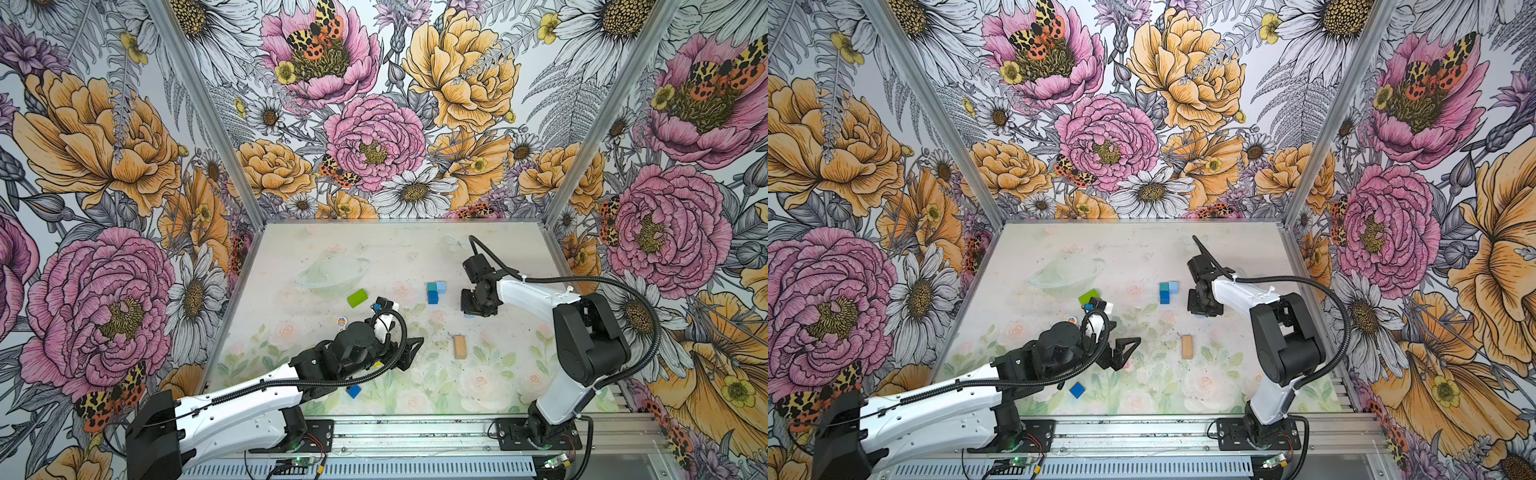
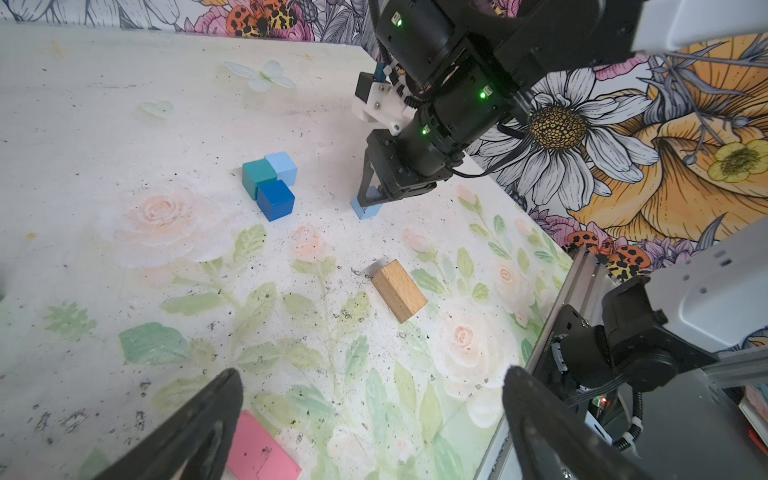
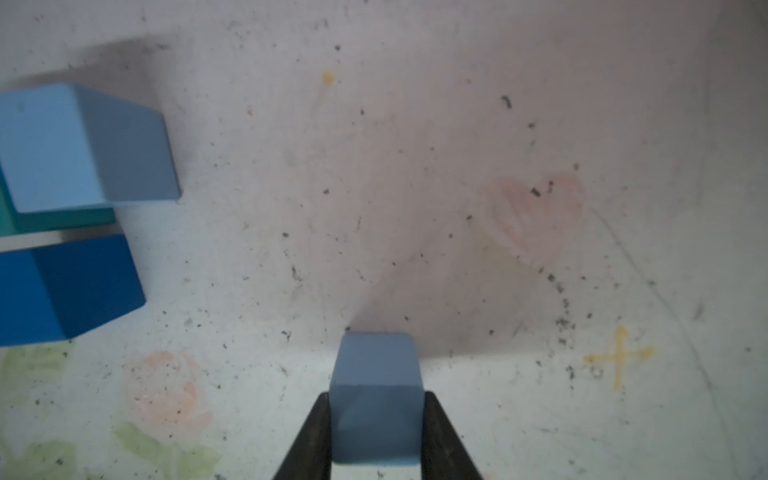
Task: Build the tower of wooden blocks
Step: 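Carry the light blue cube beside the dark blue cube and release it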
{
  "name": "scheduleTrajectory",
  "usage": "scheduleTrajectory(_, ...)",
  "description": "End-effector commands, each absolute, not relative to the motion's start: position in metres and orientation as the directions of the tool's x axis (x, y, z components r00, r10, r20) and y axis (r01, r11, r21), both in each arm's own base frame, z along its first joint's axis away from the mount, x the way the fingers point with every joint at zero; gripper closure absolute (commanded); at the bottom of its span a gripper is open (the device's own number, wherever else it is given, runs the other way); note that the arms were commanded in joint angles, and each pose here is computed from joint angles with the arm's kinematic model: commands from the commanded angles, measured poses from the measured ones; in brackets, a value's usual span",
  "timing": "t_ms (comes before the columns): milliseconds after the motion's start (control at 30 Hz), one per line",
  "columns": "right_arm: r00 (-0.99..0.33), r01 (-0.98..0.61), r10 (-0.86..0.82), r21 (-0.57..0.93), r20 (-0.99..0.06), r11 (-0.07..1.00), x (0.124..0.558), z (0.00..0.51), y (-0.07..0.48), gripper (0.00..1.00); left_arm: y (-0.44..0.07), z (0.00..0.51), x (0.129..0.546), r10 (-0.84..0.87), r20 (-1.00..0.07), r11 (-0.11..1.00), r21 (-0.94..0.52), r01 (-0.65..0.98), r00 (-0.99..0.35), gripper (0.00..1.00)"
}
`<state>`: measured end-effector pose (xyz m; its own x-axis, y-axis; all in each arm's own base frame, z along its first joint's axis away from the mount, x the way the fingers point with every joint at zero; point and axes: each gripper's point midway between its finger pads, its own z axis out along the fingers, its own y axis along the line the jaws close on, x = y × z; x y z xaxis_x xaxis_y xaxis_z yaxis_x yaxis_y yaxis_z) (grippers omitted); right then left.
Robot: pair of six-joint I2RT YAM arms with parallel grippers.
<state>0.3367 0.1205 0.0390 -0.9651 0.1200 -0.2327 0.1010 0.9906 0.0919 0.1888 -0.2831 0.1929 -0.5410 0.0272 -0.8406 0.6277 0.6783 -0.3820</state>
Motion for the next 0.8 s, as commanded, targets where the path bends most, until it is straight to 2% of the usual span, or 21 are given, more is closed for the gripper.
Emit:
scheduleTrajectory(0, -0.957, 0.048, 0.081, 0.126, -0.277, 0.991, 0.356, 0.046, 0.141, 0.69, -0.286, 0.197, 0.189, 0.024, -0.847, 0.653, -0.389, 0.65, -0.532, 0.01)
scheduleTrajectory(767, -0.96, -0.04, 0.009, 0.17, -0.28, 0.985, 0.384, 0.043, 0.178, 0.69, -0.28, 0.19, 0.203, 0.019, -0.833, 0.668, -0.4, 0.627, -0.552, 0.01)
